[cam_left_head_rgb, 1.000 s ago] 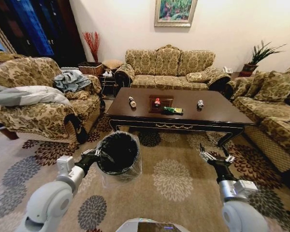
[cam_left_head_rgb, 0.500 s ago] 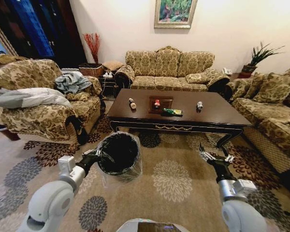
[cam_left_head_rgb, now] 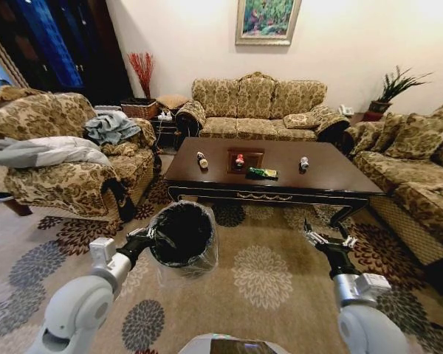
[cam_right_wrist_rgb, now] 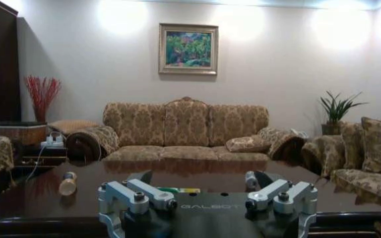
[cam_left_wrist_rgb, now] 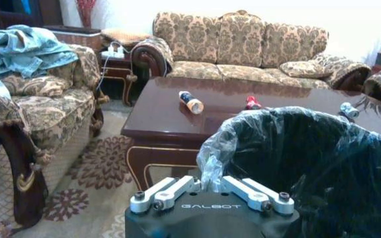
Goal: Move to the front of the table and place the trash on the table into the trash bin.
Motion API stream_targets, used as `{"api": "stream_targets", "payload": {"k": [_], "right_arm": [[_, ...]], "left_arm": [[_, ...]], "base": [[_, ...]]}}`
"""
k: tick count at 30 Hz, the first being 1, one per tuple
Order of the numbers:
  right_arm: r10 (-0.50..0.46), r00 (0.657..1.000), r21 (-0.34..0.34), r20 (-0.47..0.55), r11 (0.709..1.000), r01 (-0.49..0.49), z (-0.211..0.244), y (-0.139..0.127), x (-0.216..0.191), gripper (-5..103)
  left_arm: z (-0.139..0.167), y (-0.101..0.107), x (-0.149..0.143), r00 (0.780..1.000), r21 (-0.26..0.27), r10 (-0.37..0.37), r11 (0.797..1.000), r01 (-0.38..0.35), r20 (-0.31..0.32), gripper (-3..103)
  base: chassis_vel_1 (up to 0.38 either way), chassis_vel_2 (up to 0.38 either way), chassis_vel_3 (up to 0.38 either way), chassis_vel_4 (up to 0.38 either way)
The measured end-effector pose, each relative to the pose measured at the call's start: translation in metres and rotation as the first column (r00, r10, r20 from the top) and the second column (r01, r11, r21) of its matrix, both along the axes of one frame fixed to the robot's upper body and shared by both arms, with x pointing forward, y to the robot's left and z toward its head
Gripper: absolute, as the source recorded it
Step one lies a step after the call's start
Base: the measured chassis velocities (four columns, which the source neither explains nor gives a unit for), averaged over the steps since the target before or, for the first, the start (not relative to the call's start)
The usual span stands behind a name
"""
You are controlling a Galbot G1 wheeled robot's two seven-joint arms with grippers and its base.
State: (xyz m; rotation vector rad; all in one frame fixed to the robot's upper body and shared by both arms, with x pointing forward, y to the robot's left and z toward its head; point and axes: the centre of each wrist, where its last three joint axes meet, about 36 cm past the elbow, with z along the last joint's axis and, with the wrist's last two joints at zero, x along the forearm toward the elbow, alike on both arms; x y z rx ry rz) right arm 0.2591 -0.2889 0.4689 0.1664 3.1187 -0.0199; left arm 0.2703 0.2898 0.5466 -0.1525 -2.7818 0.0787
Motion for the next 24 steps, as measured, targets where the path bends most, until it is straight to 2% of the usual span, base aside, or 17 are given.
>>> {"api": "stream_targets", "payload": {"k": [24], "right_arm": [[-0.009, 1.000, 0.003, -0.005, 1.000, 0.009, -0.0058, -0.0013, -0.0040, 100]], "left_arm": [[-0.0068, -0.0038, 0.0003, 1.000, -0.004, 0.028, 1.000, -0.028, -0.013, 4]], "base": [[0.000, 0.005, 0.002, 0.001]]}}
